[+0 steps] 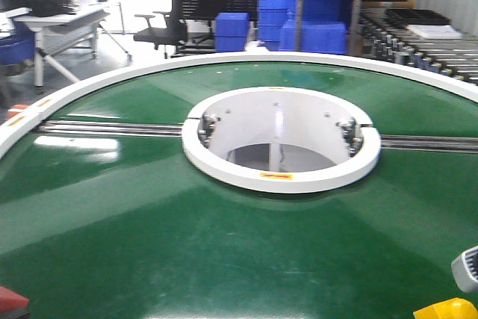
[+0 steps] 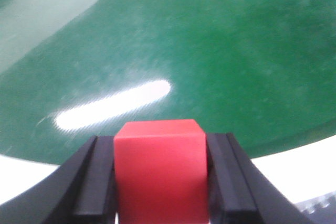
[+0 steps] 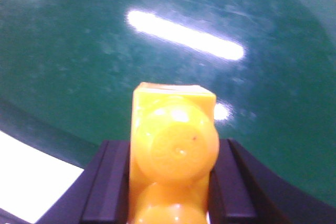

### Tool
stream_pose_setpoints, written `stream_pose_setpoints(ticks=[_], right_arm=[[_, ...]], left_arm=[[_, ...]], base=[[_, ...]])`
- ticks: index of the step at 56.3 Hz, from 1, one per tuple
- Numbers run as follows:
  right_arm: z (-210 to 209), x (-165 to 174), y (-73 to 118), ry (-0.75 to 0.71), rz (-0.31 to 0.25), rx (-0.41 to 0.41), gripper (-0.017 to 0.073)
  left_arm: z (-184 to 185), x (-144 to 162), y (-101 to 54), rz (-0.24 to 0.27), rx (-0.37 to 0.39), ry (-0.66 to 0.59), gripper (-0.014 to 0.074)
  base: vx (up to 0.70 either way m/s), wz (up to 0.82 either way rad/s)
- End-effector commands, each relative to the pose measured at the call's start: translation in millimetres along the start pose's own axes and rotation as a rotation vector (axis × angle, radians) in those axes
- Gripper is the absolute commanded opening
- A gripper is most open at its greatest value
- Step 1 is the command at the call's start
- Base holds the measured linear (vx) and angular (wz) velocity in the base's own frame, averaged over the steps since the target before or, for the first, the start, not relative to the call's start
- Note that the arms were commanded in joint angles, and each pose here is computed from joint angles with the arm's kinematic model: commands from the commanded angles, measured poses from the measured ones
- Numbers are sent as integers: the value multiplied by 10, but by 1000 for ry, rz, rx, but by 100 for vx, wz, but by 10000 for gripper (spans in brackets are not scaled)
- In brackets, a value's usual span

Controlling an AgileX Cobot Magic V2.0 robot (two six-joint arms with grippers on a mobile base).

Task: Pick red and yellow blocks into blue bin
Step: 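Lift both held blocks off the conveyor, then drive the base away from the conveyor holding both blocks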

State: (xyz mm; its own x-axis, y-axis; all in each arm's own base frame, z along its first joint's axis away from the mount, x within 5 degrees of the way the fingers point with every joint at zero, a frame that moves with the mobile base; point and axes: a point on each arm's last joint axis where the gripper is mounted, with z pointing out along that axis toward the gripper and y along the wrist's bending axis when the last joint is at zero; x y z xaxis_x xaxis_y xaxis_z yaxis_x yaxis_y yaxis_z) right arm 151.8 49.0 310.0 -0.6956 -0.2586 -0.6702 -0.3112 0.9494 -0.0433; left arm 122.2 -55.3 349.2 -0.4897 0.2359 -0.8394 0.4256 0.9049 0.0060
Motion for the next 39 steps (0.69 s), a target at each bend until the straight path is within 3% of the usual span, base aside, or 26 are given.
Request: stream_pose_setpoints(ticks=[1, 39], right_arm=[[-81, -113, -6, -93, -8, 3, 172], [-80, -105, -6, -84, -8, 3, 172]], left_arm=[[-65, -147, -10, -2, 7, -115, 278], [-65, -147, -10, -2, 7, -115, 278]], base=[[-3, 26], [-6, 33]])
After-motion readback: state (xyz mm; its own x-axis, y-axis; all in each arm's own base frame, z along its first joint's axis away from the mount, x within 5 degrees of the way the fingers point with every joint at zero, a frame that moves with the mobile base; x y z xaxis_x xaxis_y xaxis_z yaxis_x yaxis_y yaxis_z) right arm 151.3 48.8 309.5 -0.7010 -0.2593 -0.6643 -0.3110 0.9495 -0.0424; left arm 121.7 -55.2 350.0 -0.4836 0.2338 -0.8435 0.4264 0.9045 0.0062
